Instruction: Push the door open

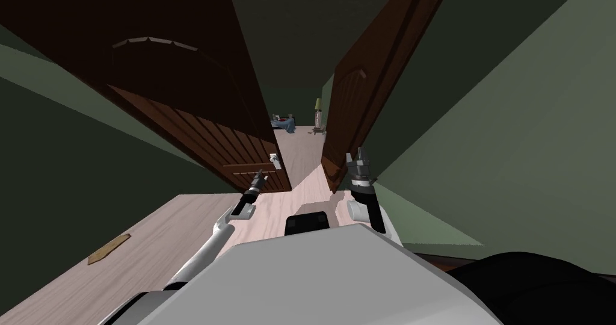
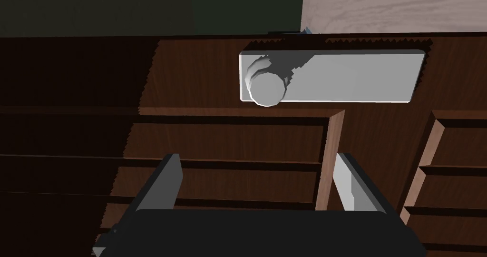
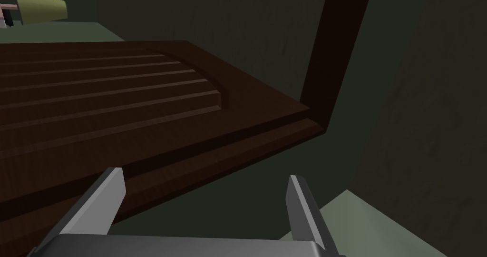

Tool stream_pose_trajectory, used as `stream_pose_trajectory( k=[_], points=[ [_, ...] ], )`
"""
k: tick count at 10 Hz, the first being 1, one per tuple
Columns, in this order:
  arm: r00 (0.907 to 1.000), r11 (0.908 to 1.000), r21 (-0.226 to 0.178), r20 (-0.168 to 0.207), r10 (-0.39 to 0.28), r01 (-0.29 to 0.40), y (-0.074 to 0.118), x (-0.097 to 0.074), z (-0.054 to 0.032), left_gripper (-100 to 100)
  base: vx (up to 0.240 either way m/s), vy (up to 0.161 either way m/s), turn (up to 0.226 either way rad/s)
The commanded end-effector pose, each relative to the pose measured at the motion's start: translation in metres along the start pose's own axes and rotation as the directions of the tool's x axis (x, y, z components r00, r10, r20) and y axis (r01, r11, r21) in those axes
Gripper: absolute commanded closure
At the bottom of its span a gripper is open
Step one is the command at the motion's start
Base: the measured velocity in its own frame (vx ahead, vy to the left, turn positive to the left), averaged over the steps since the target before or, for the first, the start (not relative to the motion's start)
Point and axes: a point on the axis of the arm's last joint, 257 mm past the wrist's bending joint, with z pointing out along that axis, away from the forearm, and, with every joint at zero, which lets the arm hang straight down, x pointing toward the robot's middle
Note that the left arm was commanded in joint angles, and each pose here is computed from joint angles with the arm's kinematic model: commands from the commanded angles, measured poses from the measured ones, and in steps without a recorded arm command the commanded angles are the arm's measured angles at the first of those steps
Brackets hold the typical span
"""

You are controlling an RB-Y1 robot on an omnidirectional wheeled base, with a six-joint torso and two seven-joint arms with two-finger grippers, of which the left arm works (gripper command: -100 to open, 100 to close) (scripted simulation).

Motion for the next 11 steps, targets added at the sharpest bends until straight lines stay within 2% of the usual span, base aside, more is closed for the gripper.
stream_pose_trajectory(
  k=[1,2,4,11],
  points=[
    [1.0000,0.9999,-0.015,0.007,0.006,-0.006,0.004,-0.008,0.0011,-100,0.022,0.059,-0.064],
    [0.9999,0.9997,-0.024,0.011,0.010,-0.010,0.007,-0.013,0.0011,-100,0.008,0.058,-0.087],
    [0.9999,0.9998,-0.019,0.014,0.008,-0.008,0.005,-0.010,0.0026,-100,0.065,0.021,-0.027],
    [0.9988,0.9998,-0.020,0.048,0.007,-0.006,0.007,-0.015,0.0140,-100,0.192,0.009,-0.052]
  ],
)
